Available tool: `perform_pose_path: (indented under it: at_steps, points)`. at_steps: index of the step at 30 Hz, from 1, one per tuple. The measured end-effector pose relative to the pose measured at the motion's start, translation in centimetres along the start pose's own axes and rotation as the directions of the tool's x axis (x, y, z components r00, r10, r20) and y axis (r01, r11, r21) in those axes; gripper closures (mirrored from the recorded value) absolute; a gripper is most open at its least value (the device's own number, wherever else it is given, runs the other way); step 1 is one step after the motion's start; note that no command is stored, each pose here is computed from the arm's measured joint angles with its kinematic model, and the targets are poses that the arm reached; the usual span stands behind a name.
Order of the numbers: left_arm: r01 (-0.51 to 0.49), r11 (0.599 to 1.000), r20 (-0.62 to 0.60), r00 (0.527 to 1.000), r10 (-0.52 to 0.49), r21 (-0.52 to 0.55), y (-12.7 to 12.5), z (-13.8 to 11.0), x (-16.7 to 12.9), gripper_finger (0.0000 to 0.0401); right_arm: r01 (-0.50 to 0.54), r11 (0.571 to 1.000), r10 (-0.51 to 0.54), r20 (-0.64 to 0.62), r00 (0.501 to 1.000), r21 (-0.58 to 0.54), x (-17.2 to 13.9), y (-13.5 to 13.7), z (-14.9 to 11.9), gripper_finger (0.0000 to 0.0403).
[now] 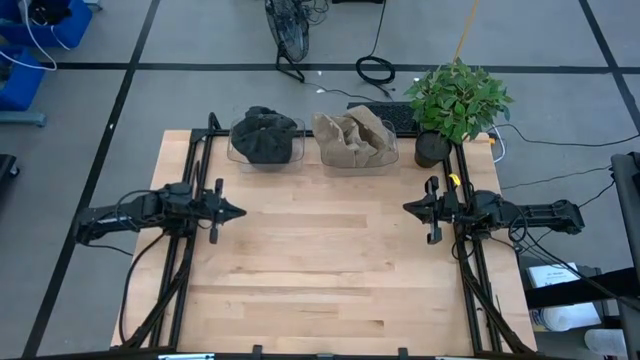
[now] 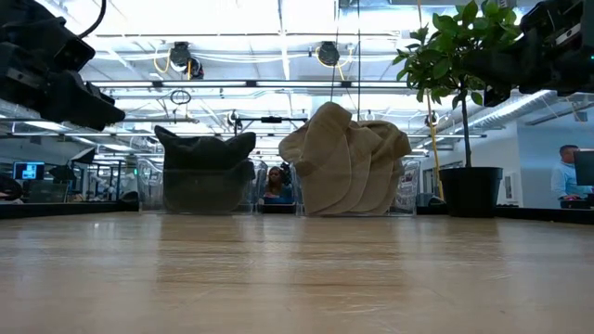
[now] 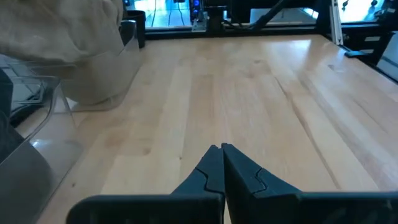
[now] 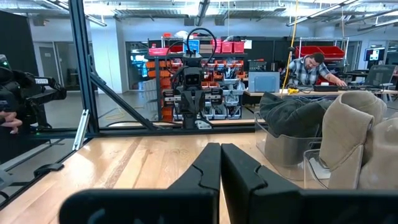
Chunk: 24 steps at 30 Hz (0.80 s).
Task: Pick & Place hat
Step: Return to Home Position
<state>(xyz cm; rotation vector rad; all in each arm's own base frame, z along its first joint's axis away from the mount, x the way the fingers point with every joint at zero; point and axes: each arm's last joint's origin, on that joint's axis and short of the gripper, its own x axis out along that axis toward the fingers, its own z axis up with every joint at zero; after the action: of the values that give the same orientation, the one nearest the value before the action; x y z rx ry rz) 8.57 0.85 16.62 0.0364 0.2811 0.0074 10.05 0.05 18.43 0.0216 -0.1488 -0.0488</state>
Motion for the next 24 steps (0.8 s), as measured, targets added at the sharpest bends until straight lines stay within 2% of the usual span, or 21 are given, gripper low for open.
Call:
perform_pose_path:
  at_steps: [10,15,18,24]
  points:
    - [-0.003,0.999,-0.02,1.0,0.002,-0.045,0.03,-0.09,0.19,0.0369,0.0,1.0,0.0,0.0,1.0,0.0,0.0,0.0,0.0,0.0403]
    - [0.011,0.964,-0.018,1.0,-0.017,-0.265,-0.03,-0.08,0.19,0.0353,0.0,1.0,0.0,0.0,1.0,0.0,0.0,0.0,0.0,0.0403]
    - [-0.023,0.963,-0.021,1.0,0.018,-0.27,0.07,-0.09,0.19,0.0345,0.0,1.0,0.0,0.0,1.0,0.0,0.0,0.0,0.0,0.0403]
    - [-0.048,0.976,-0.023,0.999,0.044,-0.212,0.15,-0.09,0.19,0.0343,0.0,1.0,0.0,0.0,1.0,0.0,0.0,0.0,0.0,0.0403]
